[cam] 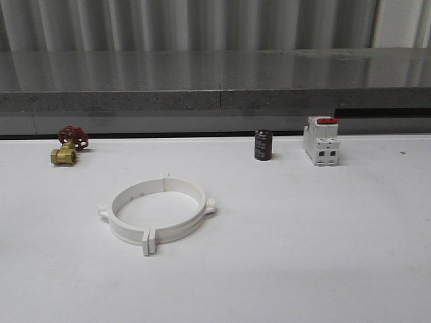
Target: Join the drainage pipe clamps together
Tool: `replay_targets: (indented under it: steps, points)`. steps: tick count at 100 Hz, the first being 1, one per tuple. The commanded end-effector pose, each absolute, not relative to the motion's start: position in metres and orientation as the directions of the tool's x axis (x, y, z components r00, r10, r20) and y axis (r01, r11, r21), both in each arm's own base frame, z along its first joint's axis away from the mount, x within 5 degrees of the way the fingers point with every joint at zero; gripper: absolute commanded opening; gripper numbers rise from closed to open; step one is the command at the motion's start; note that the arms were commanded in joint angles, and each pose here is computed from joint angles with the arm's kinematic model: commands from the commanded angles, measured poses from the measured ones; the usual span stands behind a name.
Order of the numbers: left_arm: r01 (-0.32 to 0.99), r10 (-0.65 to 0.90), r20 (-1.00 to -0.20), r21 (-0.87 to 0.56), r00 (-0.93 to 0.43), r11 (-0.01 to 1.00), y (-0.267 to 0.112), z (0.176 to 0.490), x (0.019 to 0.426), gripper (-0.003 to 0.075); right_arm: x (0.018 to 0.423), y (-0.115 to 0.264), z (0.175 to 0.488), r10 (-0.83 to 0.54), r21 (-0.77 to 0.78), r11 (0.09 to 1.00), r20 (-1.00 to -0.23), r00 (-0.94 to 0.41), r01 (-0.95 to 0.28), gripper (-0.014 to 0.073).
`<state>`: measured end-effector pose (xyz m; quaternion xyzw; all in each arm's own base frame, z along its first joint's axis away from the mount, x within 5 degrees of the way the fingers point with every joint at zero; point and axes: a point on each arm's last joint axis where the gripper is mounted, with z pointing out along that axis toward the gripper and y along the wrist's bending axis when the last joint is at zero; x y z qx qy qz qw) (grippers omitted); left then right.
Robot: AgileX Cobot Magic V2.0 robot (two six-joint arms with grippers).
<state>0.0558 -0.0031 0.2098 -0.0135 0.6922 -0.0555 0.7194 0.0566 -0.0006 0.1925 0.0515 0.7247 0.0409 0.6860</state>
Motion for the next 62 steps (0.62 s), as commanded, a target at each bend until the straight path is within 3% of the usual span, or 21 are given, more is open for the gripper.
replay_targets:
  steps: [1, 62]
  points:
    - [0.069, -0.102, -0.989, -0.095, 0.104, 0.993, -0.0033, 0.203, 0.055, -0.002, 0.0543, -0.001, 0.2084, 0.113, 0.114, 0.993, -0.991, 0.073, 0.01, -0.0066]
    - [0.069, -0.102, -0.99, -0.096, 0.1, 0.993, -0.0033, 0.2026, 0.055, -0.002, 0.0543, -0.001, 0.2084, 0.113, 0.114, 0.993, -0.991, 0.073, 0.01, -0.0066]
